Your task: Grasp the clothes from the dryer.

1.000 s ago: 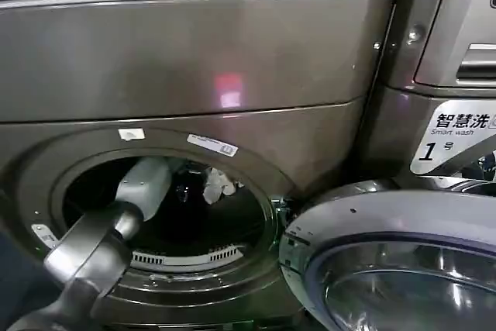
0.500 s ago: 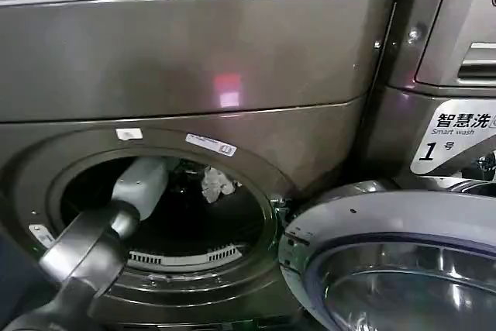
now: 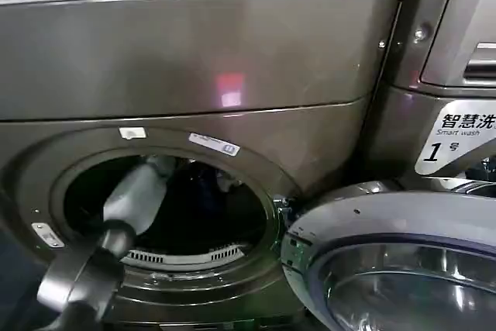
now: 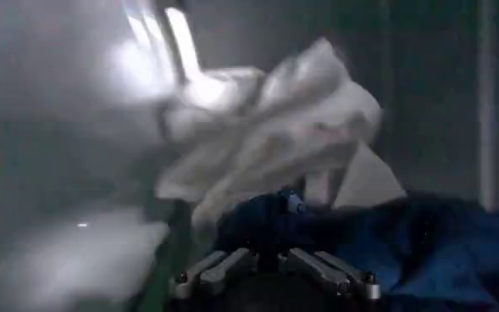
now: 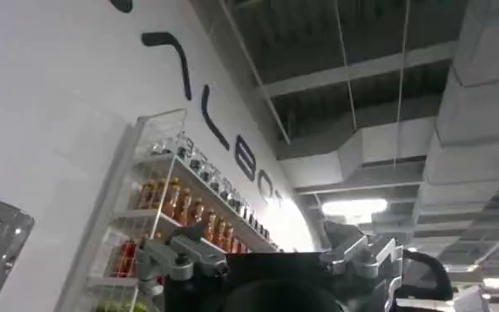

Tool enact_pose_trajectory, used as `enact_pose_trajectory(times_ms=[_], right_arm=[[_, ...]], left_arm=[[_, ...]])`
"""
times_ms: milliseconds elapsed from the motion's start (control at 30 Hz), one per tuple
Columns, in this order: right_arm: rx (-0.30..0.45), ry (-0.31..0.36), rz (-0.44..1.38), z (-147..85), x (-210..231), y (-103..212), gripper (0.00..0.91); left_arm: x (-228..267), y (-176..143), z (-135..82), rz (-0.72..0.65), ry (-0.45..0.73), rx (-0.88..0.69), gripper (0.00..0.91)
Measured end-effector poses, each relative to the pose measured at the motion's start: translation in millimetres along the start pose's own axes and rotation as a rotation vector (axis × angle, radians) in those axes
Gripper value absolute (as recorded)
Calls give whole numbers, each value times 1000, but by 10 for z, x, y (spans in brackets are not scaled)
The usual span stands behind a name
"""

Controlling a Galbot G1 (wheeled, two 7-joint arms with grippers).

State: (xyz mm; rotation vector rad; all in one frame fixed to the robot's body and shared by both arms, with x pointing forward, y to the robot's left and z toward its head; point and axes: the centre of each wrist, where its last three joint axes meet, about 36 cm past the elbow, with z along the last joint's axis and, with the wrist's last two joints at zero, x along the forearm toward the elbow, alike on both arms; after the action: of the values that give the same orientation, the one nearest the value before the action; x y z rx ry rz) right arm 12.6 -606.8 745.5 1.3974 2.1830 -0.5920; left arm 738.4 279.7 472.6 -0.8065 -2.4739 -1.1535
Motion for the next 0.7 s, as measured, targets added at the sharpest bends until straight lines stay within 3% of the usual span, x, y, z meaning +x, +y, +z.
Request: enact_pose_trajectory(times_ms=[433,700], right_arm=[[21,15,17,-22,-15,7,907],[86,18,32,-125,-1,-1,907]], left_arm=[[209,-575,-30,-384,-332,374,0],[335,-985,-76,-581,-389,542,0]])
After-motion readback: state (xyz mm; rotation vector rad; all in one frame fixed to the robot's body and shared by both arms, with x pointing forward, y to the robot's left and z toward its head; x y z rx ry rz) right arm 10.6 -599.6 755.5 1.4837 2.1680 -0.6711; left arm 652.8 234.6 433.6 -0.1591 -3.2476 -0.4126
